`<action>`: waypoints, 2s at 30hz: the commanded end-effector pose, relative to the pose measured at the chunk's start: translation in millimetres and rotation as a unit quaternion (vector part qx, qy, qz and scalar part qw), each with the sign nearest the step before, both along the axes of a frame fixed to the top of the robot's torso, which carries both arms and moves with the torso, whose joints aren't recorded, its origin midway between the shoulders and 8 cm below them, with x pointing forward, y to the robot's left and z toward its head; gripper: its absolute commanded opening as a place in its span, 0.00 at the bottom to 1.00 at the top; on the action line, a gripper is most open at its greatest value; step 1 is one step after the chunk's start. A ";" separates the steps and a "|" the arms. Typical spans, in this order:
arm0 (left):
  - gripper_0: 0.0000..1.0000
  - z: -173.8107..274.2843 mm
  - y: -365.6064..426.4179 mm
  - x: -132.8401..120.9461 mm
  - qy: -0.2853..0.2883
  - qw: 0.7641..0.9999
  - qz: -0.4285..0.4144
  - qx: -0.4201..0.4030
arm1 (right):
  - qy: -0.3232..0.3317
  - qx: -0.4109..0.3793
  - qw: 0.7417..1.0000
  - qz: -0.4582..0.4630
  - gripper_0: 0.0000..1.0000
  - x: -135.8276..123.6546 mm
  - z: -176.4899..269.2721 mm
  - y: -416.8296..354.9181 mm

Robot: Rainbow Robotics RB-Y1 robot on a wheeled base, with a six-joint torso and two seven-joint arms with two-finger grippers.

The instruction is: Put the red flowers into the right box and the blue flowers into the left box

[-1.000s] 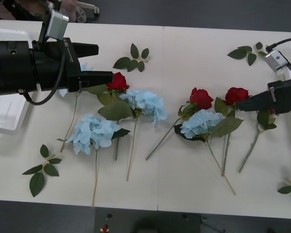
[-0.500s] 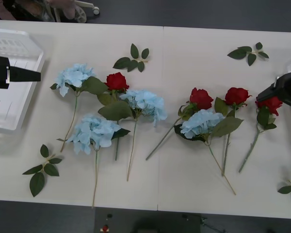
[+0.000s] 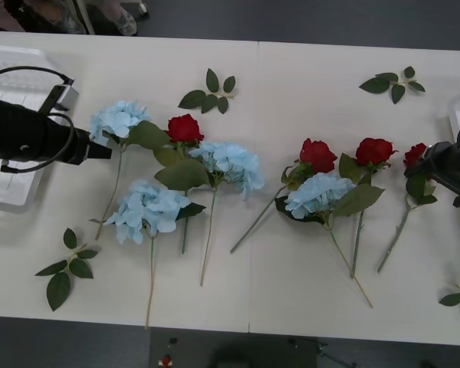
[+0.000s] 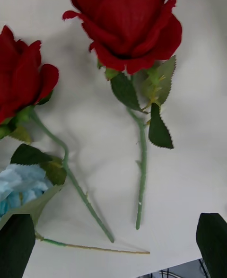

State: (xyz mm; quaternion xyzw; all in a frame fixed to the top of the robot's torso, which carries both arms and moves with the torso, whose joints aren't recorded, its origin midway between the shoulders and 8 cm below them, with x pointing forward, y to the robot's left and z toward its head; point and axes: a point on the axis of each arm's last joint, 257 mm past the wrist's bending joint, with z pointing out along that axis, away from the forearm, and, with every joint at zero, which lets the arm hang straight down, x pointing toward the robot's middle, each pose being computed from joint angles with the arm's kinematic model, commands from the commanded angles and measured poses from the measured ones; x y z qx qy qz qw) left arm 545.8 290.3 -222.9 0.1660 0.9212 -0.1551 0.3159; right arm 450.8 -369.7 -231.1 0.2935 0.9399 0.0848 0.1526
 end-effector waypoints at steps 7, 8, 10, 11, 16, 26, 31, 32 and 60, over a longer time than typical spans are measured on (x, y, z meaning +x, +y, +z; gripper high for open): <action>1.00 -15.2 2.5 45.8 0.021 0.999 0.050 0.007 | -0.047 -0.071 0.996 -0.003 1.00 33.6 -11.9 -29.3; 1.00 -20.8 0.7 48.2 0.024 0.998 0.053 0.010 | -0.052 -0.079 0.996 0.000 1.00 36.4 -15.6 -31.2; 1.00 -28.1 -7.5 53.5 0.024 0.998 0.053 0.014 | -0.056 -0.089 0.994 0.003 1.00 38.9 -23.1 -35.0; 1.00 -31.5 -10.5 55.5 0.025 0.998 0.054 0.016 | -0.059 -0.090 0.994 0.004 1.00 40.6 -27.0 -35.3; 1.00 -46.0 -27.9 58.9 0.033 0.998 0.048 0.027 | -0.069 -0.100 0.993 0.006 1.00 49.4 -45.1 -42.1; 1.00 -67.1 -20.4 71.0 0.002 0.992 0.028 0.122 | -0.084 -0.114 0.990 0.012 1.00 67.1 -59.6 -43.5; 0.02 -70.5 -23.5 73.4 -0.006 0.991 0.022 0.133 | -0.085 -0.113 0.990 0.018 1.00 72.2 -65.6 -40.1; 0.00 -70.5 -23.3 73.4 -0.007 0.991 0.022 0.134 | -0.086 -0.114 0.990 0.018 1.00 73.1 -65.6 -41.3; 0.00 115.6 100.4 45.9 -0.049 0.972 0.025 0.229 | -0.108 -0.129 0.985 0.043 0.00 99.3 -78.6 -37.5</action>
